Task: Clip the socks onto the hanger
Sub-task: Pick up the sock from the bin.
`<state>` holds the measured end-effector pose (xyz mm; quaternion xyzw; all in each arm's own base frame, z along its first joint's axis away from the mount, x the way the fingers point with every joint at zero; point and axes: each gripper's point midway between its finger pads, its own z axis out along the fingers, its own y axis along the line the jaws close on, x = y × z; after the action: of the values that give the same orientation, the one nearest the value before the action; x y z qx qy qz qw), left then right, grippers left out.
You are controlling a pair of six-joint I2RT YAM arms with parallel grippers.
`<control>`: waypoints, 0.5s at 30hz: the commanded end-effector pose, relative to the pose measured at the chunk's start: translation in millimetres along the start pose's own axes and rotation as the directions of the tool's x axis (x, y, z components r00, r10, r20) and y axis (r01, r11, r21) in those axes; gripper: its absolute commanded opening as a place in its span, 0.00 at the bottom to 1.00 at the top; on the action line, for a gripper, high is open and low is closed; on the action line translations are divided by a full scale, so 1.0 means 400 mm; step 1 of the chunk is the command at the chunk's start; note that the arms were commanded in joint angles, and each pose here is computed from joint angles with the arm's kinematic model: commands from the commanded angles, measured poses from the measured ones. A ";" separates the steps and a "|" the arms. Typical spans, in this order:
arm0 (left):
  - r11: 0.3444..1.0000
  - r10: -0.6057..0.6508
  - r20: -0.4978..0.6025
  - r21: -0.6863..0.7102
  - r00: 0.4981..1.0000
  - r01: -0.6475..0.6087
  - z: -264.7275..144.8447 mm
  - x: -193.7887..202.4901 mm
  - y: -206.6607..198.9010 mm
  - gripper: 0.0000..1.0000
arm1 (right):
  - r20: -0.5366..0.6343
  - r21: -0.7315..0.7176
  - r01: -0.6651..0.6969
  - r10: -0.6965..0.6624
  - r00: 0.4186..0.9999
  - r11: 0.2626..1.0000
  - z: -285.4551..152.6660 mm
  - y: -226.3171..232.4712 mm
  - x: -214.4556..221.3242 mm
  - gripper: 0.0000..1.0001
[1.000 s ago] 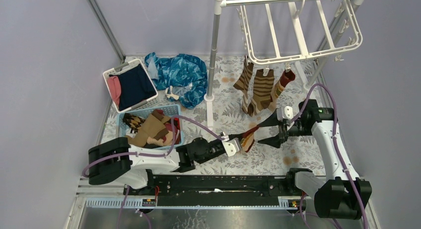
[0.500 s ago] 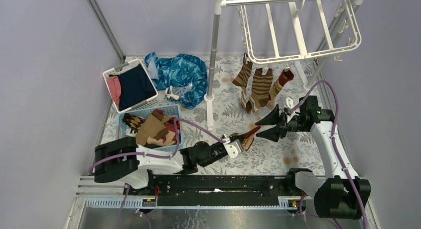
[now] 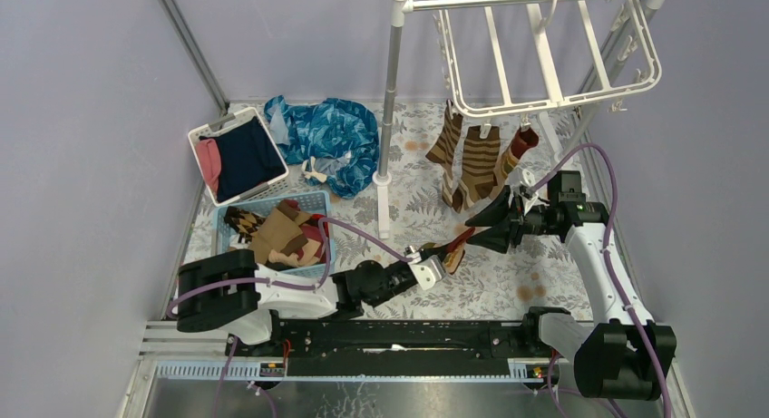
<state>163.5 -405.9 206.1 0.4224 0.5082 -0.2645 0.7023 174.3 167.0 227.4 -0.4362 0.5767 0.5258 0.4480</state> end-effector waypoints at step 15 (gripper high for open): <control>0.998 0.002 0.088 -0.061 0.996 0.003 0.030 -0.073 0.019 0.00 | 0.078 -0.100 -0.101 0.109 0.991 0.990 0.013 0.028 -0.040 0.56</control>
<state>165.6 -410.2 212.3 0.4147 0.5064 -0.2608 0.7096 178.4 167.6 229.2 -0.4150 0.5874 0.5437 0.4326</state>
